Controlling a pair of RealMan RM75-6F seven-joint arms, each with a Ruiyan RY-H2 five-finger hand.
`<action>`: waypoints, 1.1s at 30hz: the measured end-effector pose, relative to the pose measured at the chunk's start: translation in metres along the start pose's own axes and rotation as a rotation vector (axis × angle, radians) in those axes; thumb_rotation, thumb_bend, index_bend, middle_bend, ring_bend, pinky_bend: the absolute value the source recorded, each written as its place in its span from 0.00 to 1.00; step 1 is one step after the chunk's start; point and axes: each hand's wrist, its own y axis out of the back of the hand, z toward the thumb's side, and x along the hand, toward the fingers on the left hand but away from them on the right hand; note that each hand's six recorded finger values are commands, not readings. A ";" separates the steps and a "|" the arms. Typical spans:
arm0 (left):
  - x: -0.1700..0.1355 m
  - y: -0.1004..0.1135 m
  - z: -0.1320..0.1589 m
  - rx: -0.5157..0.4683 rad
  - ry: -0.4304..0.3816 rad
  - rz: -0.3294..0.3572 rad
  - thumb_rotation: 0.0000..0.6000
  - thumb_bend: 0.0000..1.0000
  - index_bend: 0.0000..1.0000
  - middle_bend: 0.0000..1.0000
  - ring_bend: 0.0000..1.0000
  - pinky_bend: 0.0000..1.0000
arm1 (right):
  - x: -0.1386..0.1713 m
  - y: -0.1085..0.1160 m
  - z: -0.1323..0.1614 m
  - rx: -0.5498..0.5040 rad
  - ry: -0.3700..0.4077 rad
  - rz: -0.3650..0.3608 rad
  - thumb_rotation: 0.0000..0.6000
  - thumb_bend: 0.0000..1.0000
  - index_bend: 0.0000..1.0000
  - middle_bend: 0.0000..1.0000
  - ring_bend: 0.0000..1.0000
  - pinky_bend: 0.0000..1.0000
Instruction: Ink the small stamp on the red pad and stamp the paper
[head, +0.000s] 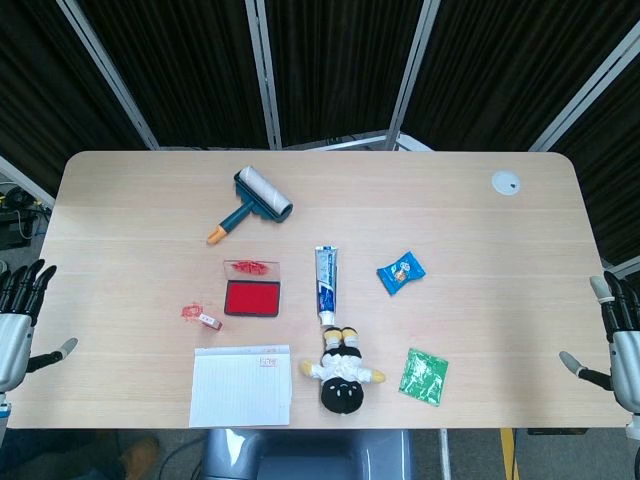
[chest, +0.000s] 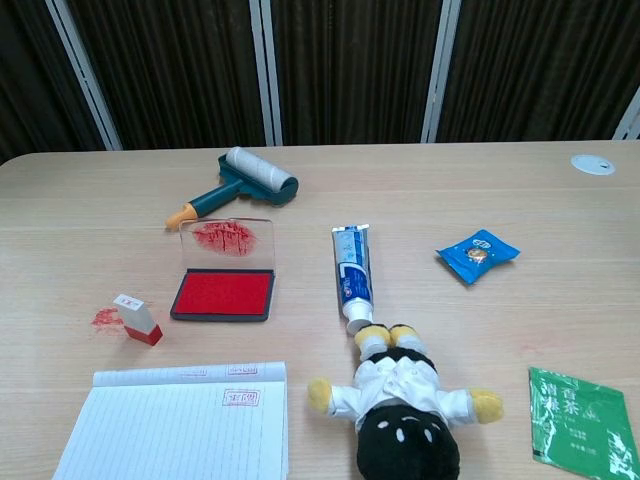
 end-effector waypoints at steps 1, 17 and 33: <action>0.000 0.000 0.000 0.001 0.000 -0.002 1.00 0.00 0.00 0.00 0.00 0.00 | 0.000 0.000 -0.001 0.001 -0.002 -0.002 1.00 0.00 0.00 0.00 0.00 0.00; 0.023 -0.031 0.026 0.020 -0.110 -0.082 1.00 0.00 0.00 0.02 0.71 0.80 | -0.004 0.001 -0.006 0.008 -0.026 0.001 1.00 0.00 0.00 0.00 0.00 0.00; 0.077 -0.120 0.109 0.072 -0.422 -0.283 1.00 0.12 0.22 0.31 0.83 0.88 | -0.009 -0.011 -0.020 0.060 -0.089 0.032 1.00 0.00 0.00 0.00 0.00 0.00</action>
